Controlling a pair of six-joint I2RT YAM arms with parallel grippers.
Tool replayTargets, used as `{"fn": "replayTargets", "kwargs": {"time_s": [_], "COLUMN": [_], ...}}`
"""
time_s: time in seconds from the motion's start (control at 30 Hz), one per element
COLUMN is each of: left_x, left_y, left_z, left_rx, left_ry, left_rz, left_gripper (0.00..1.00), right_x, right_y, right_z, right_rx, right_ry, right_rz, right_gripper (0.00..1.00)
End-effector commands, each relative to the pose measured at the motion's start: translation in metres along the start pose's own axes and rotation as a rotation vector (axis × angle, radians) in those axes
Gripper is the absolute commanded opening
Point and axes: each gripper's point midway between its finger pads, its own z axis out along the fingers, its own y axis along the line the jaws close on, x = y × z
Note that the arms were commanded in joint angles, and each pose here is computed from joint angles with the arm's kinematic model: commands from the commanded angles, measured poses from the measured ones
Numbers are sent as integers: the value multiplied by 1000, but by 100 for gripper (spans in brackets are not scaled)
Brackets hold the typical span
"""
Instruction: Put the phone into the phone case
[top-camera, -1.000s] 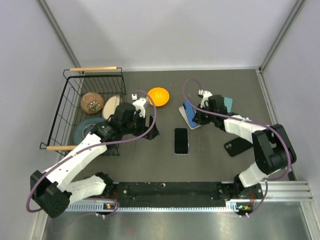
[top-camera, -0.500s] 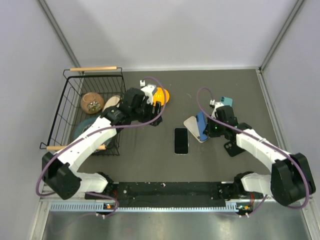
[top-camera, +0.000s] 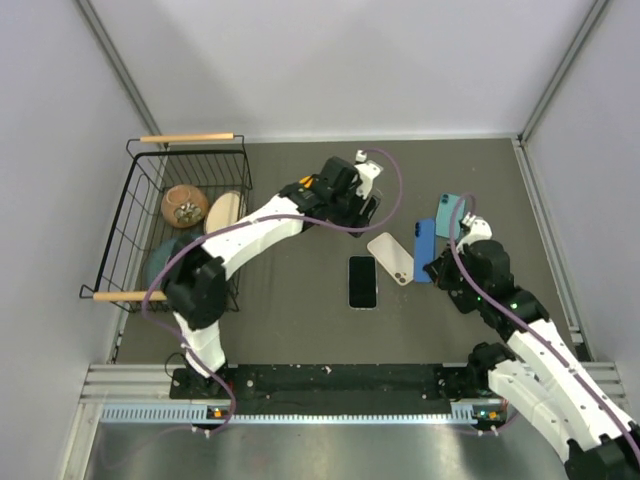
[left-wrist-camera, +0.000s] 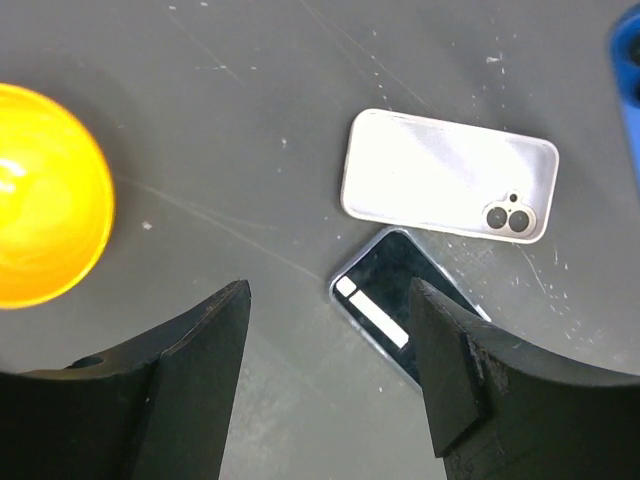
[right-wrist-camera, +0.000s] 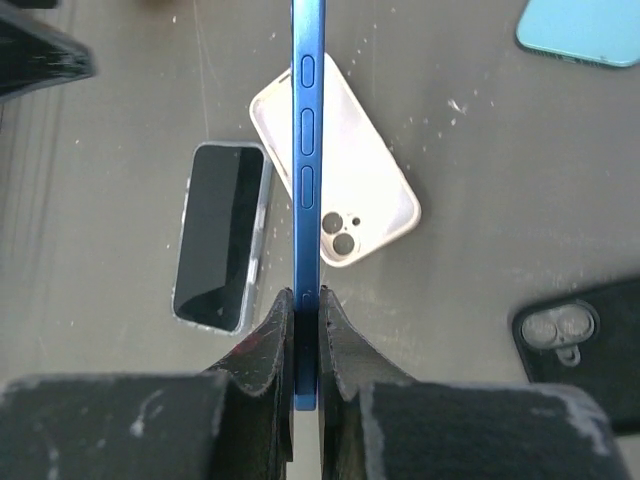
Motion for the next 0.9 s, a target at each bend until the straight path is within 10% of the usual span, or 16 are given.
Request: {"fn": "replayTargets", "kwargs": {"time_s": [0.0,0.87], "left_x": [-23,40], "left_y": [-9,-3], "left_z": [35,162], "left_rx": [46,2], "left_ry": [-51,186], "left_rz": [61,95], "left_gripper": [68,52], "right_x": [-6,-18], "right_y": [2,19], "right_z": [-17,-68], "right_rx": [-5,-120], "right_ry": [-71,-206], "right_rz": [66,145], "right_gripper": [0,0]}}
